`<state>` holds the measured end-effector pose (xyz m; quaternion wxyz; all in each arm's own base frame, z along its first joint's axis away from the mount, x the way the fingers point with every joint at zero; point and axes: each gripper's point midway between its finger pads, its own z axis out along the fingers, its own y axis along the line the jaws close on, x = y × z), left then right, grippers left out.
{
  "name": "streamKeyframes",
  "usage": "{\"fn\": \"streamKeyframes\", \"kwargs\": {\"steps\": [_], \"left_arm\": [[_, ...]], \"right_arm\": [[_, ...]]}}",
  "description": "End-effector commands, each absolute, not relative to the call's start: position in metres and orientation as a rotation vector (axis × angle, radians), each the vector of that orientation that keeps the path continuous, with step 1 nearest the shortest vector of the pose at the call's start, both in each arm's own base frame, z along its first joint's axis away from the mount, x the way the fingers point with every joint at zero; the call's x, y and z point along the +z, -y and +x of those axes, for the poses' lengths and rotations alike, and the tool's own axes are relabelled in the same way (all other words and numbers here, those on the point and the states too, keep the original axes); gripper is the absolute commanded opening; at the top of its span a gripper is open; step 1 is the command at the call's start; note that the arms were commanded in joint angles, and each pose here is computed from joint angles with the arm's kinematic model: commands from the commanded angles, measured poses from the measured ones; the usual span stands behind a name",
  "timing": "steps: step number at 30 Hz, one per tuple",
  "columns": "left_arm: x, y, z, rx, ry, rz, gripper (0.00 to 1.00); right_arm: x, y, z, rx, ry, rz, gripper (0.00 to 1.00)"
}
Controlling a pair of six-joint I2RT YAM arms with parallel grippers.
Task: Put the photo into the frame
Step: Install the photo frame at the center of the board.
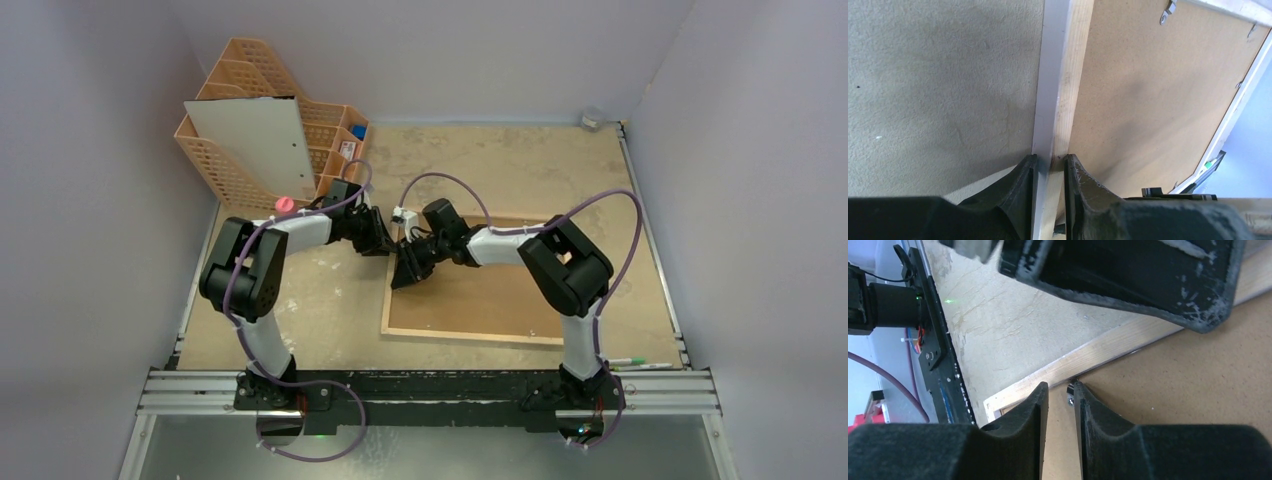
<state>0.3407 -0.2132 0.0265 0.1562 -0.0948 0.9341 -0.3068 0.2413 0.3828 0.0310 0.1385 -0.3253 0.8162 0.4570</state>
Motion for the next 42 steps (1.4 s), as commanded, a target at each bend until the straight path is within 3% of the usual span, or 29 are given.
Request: {"fn": "streamKeyframes", "kwargs": {"steps": [1, 7, 12, 15, 19, 26, 30, 42], "left_arm": [[0.001, 0.206, 0.334, -0.807, -2.727, -0.342, 0.20], [0.015, 0.208, 0.337, -0.815, -2.717, -0.317, 0.28], [0.018, 0.205, 0.328, -0.806, -2.737, -0.294, 0.42], [0.016, 0.205, 0.321, -0.829, -2.751, -0.282, 0.43], [0.004, 0.205, 0.312, -0.829, -2.793, -0.290, 0.36], [-0.014, 0.207, 0.303, -0.771, -2.858, -0.324, 0.09], [-0.022, 0.210, 0.300, -0.727, -2.886, -0.361, 0.01], [-0.029, 0.208, 0.306, -0.669, -2.892, -0.389, 0.00]], "right_arm": [[-0.021, -0.366, 0.219, 1.097, -2.534, -0.941, 0.31], [0.032, -0.378, 0.240, 1.124, -2.404, -0.779, 0.28], [0.039, -0.382, 0.247, 1.137, -2.396, -0.679, 0.38], [0.035, -0.382, 0.244, 1.164, -2.398, -0.668, 0.39], [0.028, -0.386, 0.240, 1.206, -2.384, -0.692, 0.36], [0.016, -0.387, 0.226, 1.284, -2.380, -0.761, 0.28], [0.015, -0.386, 0.213, 1.348, -2.353, -0.853, 0.26], [0.008, -0.378, 0.188, 1.444, -2.326, -1.025, 0.21]]}}
